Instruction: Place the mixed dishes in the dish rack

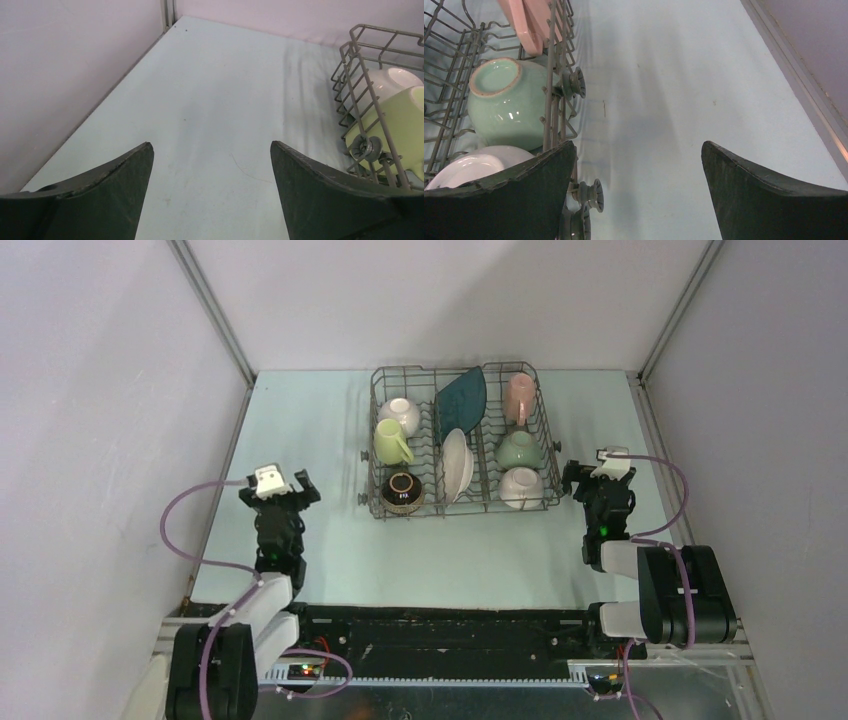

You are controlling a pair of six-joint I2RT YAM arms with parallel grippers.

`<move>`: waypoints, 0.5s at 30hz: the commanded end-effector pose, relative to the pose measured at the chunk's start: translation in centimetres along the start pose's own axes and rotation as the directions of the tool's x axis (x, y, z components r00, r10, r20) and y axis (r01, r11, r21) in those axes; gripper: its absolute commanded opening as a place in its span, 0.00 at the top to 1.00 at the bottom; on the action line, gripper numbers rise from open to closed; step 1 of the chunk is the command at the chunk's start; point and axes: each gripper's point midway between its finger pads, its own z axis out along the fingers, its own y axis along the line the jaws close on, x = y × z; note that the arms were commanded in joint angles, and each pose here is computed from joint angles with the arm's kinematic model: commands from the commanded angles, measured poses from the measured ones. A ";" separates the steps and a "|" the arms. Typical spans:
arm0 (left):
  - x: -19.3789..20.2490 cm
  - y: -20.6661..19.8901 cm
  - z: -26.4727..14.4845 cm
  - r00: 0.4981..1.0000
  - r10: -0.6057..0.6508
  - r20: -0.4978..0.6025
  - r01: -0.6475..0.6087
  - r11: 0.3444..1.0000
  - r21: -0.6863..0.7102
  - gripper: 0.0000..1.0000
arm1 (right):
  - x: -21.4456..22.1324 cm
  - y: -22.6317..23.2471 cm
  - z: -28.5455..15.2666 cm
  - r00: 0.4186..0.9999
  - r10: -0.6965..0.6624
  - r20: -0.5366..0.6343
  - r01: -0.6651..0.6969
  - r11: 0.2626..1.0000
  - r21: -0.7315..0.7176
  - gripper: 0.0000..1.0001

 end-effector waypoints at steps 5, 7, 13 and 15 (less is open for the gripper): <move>0.8 0.1 1.8 0.996 0.058 0.064 -0.056 0.998 -0.032 0.05 | -0.7 0.0 0.2 1.000 -0.007 0.028 0.007 1.000 -0.006 0.00; 1.4 -0.2 2.7 0.997 0.073 -0.004 -0.073 0.997 -0.021 0.02 | -0.6 0.1 0.2 1.000 -0.007 0.028 0.007 1.000 -0.007 0.01; 1.2 -0.2 2.9 0.998 0.065 0.006 -0.064 0.998 -0.021 0.00 | -0.6 0.1 0.2 1.000 -0.007 0.027 0.007 1.000 -0.009 0.00; 1.4 -0.2 2.8 0.998 0.066 -0.001 -0.066 0.998 -0.023 0.00 | -0.6 0.1 0.2 1.000 -0.007 0.027 0.007 1.000 -0.008 0.00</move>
